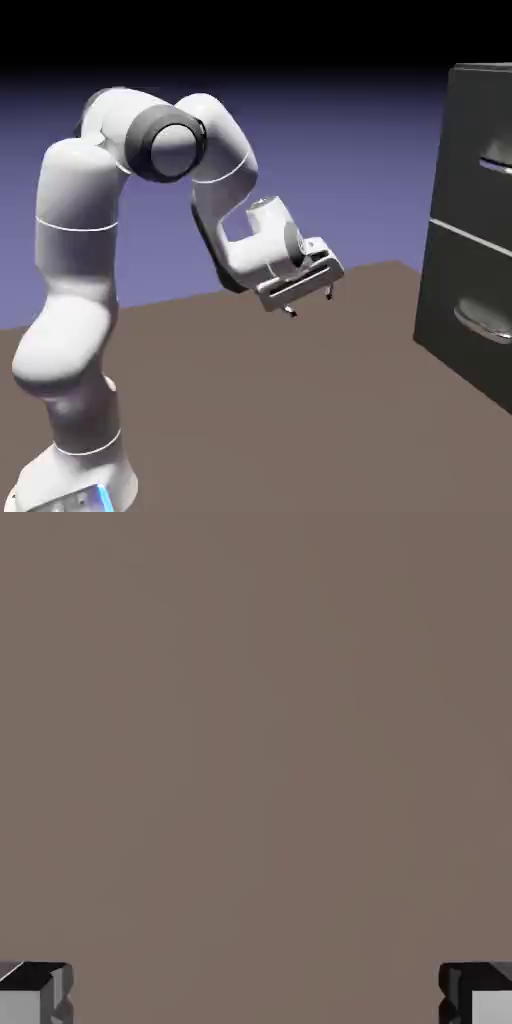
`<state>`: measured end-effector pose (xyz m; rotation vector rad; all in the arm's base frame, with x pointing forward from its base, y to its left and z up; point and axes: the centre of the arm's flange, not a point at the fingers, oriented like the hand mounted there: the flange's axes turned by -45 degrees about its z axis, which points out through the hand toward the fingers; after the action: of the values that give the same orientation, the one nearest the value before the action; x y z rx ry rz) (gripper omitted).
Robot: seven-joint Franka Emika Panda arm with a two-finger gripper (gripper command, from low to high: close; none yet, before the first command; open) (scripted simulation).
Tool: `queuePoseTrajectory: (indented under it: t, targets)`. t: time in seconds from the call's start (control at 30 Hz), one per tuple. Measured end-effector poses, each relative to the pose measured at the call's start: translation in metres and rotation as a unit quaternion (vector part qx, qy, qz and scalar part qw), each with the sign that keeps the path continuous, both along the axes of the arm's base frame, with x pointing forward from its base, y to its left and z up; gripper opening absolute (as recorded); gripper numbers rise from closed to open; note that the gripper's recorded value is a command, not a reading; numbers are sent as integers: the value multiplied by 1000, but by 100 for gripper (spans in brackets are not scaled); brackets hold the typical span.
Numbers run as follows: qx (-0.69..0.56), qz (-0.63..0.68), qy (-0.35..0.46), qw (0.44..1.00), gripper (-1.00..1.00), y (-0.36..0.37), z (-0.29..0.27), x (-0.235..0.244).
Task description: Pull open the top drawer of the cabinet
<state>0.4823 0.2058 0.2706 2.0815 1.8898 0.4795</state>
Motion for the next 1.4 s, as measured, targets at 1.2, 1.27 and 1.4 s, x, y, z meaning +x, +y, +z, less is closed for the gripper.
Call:
queuePoseTrajectory:
  t: [1.2, 1.27, 1.4]
  targets:
    - [-44, 23, -534, 844, 0, -232, 260, 188]
    - [-44, 23, -534, 844, 0, -232, 260, 196]
    - [-44, 23, -534, 844, 0, -233, 260, 225]
